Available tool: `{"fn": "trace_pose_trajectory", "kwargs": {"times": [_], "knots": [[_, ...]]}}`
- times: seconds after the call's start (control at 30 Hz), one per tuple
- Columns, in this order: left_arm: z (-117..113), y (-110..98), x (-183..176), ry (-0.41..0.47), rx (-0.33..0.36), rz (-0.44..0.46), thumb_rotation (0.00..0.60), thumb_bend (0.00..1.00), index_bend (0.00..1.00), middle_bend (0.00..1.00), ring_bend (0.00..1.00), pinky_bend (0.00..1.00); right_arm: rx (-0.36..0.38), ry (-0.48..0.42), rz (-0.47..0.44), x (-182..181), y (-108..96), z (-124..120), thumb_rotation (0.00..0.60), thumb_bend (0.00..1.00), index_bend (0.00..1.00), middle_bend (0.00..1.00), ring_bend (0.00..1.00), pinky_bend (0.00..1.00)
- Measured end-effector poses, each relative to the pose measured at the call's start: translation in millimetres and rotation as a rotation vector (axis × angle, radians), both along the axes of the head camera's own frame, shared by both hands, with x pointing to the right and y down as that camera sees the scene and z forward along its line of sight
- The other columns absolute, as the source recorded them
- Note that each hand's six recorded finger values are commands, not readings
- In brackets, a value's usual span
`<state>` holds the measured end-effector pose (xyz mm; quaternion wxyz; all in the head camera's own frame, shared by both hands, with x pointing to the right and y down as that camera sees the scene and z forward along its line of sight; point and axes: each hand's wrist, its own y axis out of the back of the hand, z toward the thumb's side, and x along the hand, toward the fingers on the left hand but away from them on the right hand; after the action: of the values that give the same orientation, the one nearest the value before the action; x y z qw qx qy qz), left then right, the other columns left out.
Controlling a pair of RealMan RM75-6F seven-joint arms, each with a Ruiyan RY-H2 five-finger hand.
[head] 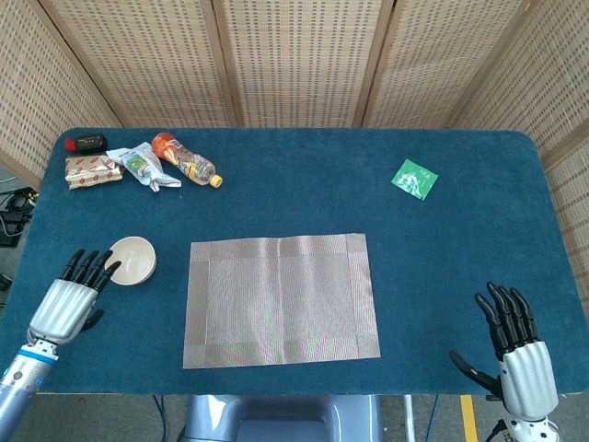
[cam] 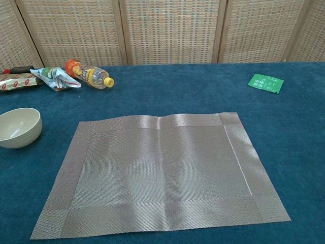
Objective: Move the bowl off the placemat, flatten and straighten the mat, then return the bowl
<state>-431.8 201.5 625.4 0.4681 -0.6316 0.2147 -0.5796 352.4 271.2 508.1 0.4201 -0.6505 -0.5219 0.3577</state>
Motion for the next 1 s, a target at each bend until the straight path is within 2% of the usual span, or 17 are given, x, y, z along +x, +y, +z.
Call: {"fn": "trace_pose_trajectory", "kwargs": {"times": [0.2,0.5,0.73,0.9,1.0], "knots": [[27,-9,-13,-0.014,-0.018,-0.069,0.6,0.26,0.23,0.0,0.0,0.0,0.003,-0.001,0.0,0,0,-1,0.6,0.24,0.06,0.0,0.0,0.0],[60,-14,-1,-0.016,-0.05,-0.093,0.6,0.27,0.33,0.0,0.0,0.0,0.002,-0.004,0.002,1,-1,-1,0.6,0.24,0.06,0.0,0.0,0.0],[77,-19,11,-0.009,-0.039,-0.107,0.6,0.27,0.42,0.0,0.0,0.0,0.004,-0.01,0.006,1,-1,-1,0.6,0.24,0.06,0.0,0.0,0.0],[85,-22,18,-0.005,-0.033,-0.111,0.6,0.28,0.55,0.0,0.0,0.0,0.003,-0.011,0.008,2,-1,-1,0.6,0.24,0.06,0.0,0.0,0.0],[89,-23,22,-0.003,-0.032,-0.116,0.6,0.28,0.57,0.0,0.0,0.0,0.003,-0.011,0.007,2,-1,-1,0.6,0.24,0.06,0.0,0.0,0.0]]}}
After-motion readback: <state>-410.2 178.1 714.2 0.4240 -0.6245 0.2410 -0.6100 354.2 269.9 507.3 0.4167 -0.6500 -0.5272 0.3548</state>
